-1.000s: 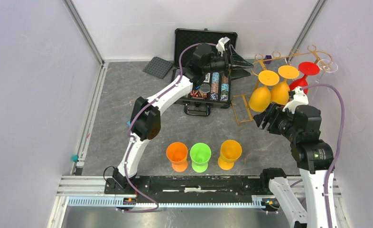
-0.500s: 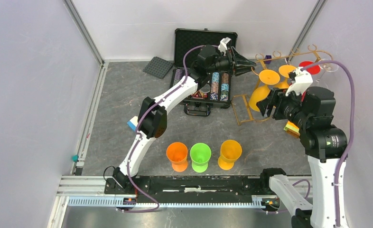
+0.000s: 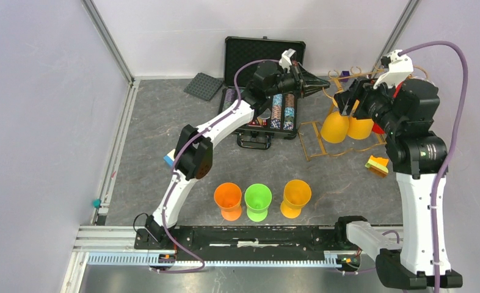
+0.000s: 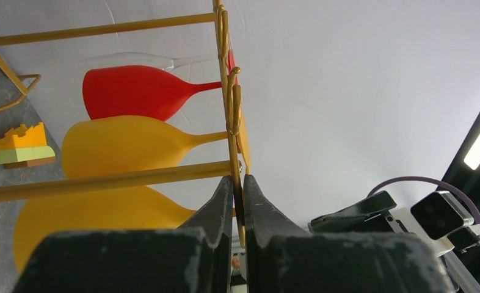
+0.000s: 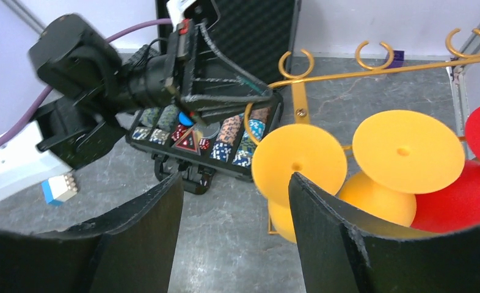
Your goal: Place the wine glass upside down on the wine glass rack
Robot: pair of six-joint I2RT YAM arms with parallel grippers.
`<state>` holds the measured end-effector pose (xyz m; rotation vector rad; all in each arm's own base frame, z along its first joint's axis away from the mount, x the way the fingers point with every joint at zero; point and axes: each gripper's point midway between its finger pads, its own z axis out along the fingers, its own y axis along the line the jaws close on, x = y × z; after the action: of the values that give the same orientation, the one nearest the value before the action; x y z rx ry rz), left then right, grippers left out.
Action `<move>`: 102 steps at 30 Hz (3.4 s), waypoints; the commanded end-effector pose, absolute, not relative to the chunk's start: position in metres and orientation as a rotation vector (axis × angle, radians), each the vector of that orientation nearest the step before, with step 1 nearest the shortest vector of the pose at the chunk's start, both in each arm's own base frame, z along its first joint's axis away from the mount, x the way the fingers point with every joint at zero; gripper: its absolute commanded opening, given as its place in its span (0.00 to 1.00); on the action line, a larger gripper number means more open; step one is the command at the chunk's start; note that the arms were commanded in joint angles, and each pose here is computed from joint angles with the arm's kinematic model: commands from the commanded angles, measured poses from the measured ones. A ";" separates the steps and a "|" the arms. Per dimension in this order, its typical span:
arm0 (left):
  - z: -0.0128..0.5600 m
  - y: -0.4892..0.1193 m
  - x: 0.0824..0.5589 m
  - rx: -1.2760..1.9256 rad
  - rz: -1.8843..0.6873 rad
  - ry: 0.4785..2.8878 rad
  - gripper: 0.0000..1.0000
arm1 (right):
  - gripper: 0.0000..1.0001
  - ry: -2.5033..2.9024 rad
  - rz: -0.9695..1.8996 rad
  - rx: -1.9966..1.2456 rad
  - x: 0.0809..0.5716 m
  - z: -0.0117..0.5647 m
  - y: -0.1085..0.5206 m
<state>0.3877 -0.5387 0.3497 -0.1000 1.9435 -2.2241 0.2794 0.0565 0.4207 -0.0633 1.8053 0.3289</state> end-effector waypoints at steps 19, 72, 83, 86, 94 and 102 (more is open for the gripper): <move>0.381 -0.539 0.350 -0.318 -2.190 1.844 0.02 | 0.71 1.690 -0.028 0.127 0.316 0.468 -0.007; 0.384 -0.551 0.344 -0.417 -2.266 1.810 0.02 | 0.62 1.950 0.430 0.402 0.446 0.366 -0.047; 0.388 -0.558 0.310 -0.277 -2.268 1.868 0.02 | 0.59 1.969 0.537 0.358 0.463 0.362 -0.025; 0.383 -0.558 0.299 -0.240 -2.255 1.898 0.02 | 0.59 1.975 0.566 0.333 0.464 0.363 -0.013; 0.369 -0.551 0.286 -0.220 -2.220 1.946 0.02 | 0.56 1.982 0.658 0.274 0.466 0.363 0.017; 0.367 -0.551 0.281 -0.261 -2.267 1.934 0.02 | 0.56 2.006 0.776 0.169 0.470 0.365 0.050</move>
<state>0.3196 -0.5458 0.3478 -0.3858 1.9257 -2.1896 0.4670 0.0138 0.3364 0.3102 2.0602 0.6246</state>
